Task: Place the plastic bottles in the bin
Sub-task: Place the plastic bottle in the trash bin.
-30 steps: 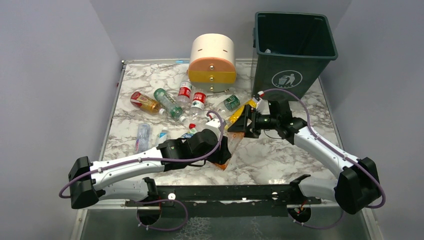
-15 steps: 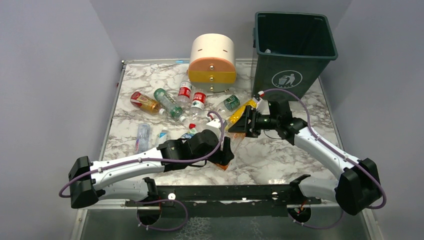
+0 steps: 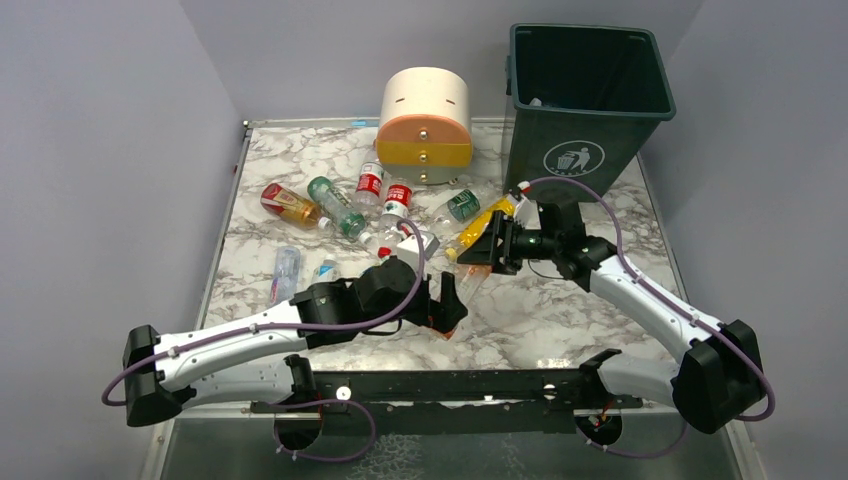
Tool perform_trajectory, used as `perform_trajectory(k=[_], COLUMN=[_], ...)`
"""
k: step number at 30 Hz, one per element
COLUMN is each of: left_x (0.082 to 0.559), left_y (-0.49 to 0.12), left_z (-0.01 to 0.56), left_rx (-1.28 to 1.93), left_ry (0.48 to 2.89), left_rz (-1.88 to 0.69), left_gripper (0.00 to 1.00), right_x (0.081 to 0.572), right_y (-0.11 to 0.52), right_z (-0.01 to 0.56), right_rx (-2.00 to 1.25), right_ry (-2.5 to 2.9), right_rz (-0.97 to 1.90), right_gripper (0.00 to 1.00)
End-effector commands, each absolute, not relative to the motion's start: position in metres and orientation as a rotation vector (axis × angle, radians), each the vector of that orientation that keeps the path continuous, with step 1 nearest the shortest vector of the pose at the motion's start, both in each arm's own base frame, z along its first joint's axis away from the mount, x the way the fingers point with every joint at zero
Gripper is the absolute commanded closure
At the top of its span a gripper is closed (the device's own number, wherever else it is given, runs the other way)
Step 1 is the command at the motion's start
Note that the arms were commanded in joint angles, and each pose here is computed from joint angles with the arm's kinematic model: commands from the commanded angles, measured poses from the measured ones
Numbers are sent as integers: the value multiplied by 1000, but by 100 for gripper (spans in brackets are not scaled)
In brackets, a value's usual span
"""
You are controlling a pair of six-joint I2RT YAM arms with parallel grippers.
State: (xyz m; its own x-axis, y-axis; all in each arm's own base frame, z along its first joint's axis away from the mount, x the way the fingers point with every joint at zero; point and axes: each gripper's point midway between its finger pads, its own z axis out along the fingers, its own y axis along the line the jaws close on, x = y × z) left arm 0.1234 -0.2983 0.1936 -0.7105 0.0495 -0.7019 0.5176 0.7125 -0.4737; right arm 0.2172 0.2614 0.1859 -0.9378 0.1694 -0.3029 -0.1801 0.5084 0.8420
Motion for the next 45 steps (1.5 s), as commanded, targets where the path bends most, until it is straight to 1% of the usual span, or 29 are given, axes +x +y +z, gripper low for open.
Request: perform_trajectory(k=[1,10,17,26,33,36,39,45], left_x=[120,114,113,117,129,131,133,138], left_y=[-290,-273,-253,-244,-257,-264,-272,-290], left_z=[209,266,292,292,307,317,316,302], left_rx=[386,333,346,435,513,542,569,618], left_ry=[2189,2061,1978,1932,1872,1838,1830,1856], left_rz=[-940,-1067,-1063,-976,-907,-916,-919,-950], left_gripper=[1,1,1,1,1,1,1,1], right_x=[218,233,265,325,382,408,432,465], right_y=[261,265,278,303,309,298,274,192], right_z=[187,195,227,281,333,351,375,438], right_rx=[-4,6,-11,-45,-67,-40,2,95], right_ry=[2393,2383,2320,2210,2095,2038,1963,1773], right_rz=[1375,1341,1329,1308,1278,1281,1285,1249], right_gripper=[39,39,39,38,38,37,37,37])
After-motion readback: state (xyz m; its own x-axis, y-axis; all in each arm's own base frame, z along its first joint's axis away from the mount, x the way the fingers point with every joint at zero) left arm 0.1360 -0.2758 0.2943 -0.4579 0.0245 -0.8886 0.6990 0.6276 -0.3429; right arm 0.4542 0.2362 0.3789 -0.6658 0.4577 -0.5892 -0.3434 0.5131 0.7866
